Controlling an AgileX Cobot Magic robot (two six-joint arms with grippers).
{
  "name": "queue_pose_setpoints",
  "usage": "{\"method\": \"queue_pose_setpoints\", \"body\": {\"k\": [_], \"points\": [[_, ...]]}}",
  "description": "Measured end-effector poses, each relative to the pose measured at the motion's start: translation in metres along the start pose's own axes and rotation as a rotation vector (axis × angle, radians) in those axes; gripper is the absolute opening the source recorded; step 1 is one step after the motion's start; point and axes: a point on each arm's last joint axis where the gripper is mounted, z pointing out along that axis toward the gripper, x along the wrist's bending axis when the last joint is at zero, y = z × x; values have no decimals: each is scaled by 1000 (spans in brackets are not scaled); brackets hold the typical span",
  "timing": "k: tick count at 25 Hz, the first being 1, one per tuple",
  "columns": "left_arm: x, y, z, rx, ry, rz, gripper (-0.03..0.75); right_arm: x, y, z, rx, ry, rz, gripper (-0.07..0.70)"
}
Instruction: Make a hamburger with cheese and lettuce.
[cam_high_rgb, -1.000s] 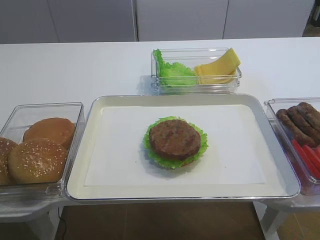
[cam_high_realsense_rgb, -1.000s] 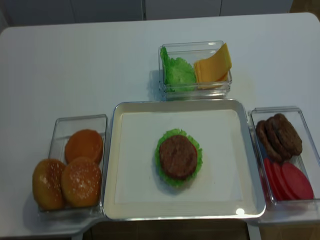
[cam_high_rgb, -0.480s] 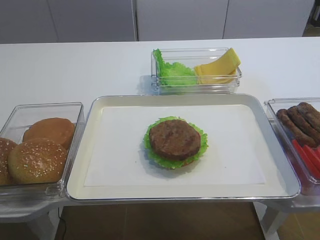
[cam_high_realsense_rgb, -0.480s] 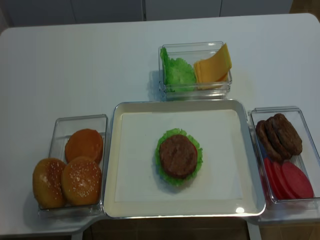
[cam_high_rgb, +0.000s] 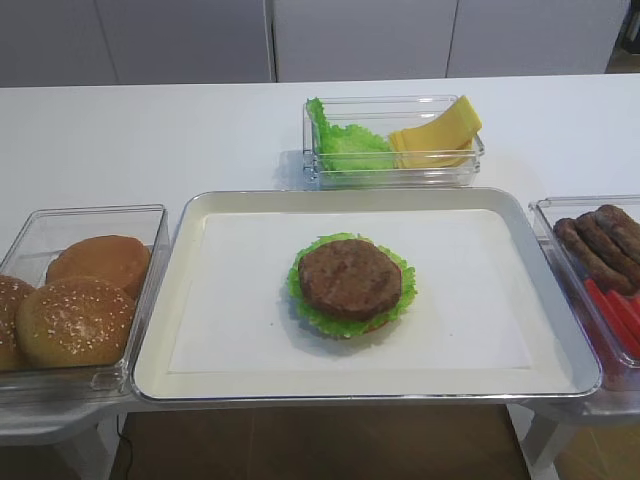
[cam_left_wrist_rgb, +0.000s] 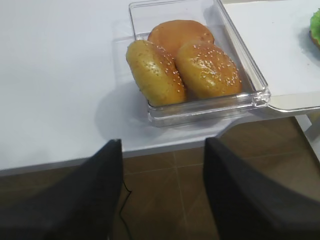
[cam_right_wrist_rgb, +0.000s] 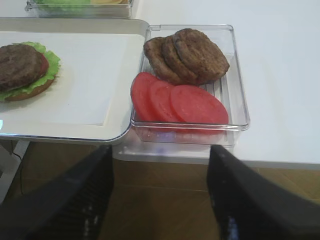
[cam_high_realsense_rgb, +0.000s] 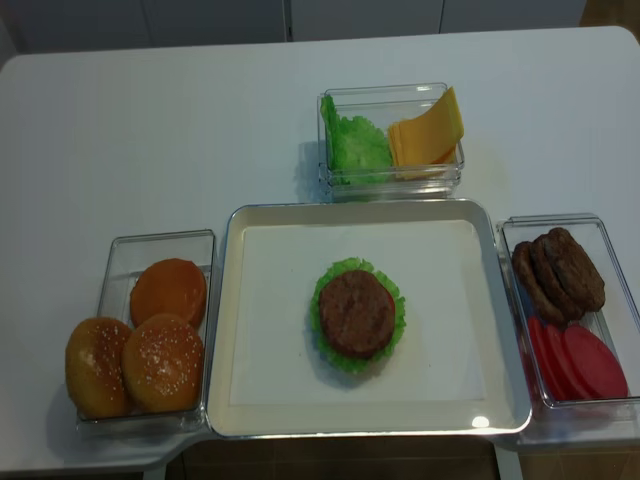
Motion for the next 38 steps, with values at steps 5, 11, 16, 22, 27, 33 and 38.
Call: {"method": "queue_pose_setpoints", "body": {"k": [5,11,16,22,27,33,38], "points": [[0,0,0,0,0,0,387,0,0,0,0,0,0,445],[0,0,0,0,0,0,387,0,0,0,-4,-25,15,439],[0,0,0,0,0,0,387,1,1,1,-9,-61,36,433],[0,0,0,0,0,0,387,1,1,1,-9,-61,35,423],[0,0,0,0,0,0,387,1,1,1,-10,-61,35,394],[0,0,0,0,0,0,387,1,1,1,-10,-61,35,375],[0,0,0,0,0,0,387,1,1,1,-10,-61,35,373]]}}
